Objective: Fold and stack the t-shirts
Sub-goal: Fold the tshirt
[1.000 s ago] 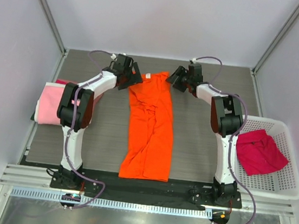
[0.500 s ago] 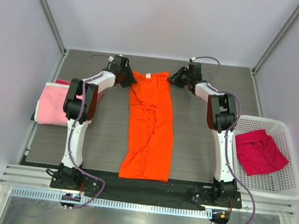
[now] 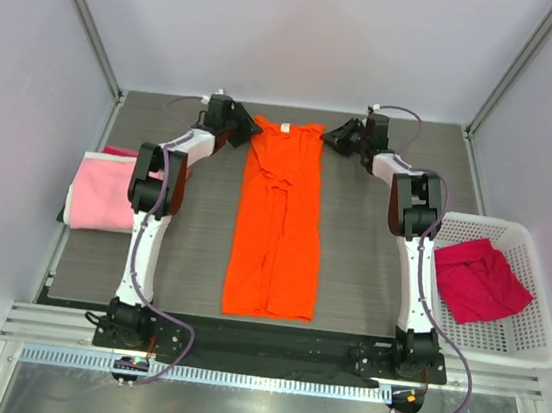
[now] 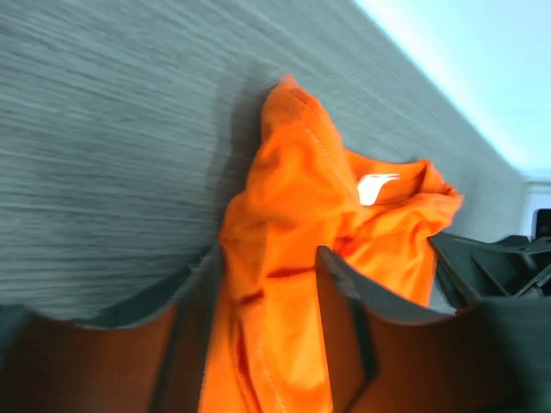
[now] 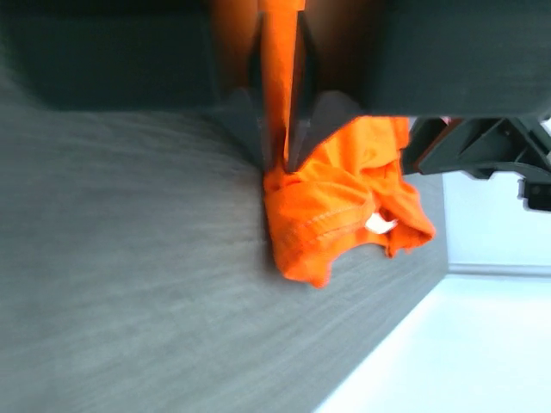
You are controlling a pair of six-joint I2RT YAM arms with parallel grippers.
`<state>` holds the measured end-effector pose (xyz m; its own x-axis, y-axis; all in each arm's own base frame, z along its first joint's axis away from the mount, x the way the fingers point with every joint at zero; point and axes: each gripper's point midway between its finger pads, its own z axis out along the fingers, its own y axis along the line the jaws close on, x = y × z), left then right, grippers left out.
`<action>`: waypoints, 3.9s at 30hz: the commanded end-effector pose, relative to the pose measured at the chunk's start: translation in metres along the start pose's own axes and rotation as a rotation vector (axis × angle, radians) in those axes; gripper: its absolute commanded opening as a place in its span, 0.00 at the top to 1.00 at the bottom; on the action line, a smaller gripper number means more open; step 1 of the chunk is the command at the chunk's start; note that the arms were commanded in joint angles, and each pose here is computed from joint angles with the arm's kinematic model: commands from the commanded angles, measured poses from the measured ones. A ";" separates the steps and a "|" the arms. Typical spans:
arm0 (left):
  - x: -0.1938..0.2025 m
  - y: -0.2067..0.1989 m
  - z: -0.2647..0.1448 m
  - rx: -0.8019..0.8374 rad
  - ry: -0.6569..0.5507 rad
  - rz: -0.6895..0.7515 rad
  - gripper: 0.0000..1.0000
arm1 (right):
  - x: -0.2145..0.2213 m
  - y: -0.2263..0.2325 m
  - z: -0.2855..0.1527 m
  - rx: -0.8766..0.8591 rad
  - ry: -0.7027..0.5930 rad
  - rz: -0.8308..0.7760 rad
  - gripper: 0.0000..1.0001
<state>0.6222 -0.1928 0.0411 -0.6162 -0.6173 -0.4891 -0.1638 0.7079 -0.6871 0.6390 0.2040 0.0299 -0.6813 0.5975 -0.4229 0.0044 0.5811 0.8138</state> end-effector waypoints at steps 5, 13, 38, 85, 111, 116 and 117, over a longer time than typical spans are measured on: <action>0.015 0.022 0.003 -0.028 0.051 -0.026 0.27 | -0.014 -0.012 -0.003 0.000 -0.005 -0.015 0.48; -0.005 -0.005 -0.088 -0.016 -0.025 0.061 0.06 | -0.018 0.037 -0.054 -0.024 -0.068 -0.047 0.36; 0.259 0.100 -0.369 -0.154 0.373 0.092 0.33 | 0.321 -0.026 -0.359 0.374 0.355 -0.101 0.46; 0.326 0.064 -0.407 0.084 0.654 -0.018 1.00 | 0.359 0.036 -0.399 0.207 0.471 -0.133 0.99; 0.139 -0.023 -0.280 0.021 0.311 -0.055 1.00 | 0.161 0.109 -0.275 0.212 0.206 -0.242 0.99; 0.118 -0.030 -0.247 0.021 0.295 -0.074 1.00 | 0.140 0.099 -0.241 0.236 0.227 -0.226 0.99; 0.110 -0.038 -0.244 0.038 0.285 -0.073 1.00 | 0.132 0.106 -0.237 0.221 0.219 -0.229 0.99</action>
<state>0.3423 -0.2000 0.1186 -0.8214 -0.5344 -0.1991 -0.2648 0.6667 -0.6967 0.3551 0.2053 0.1289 -0.8388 0.3536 -0.4141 0.0713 0.8252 0.5603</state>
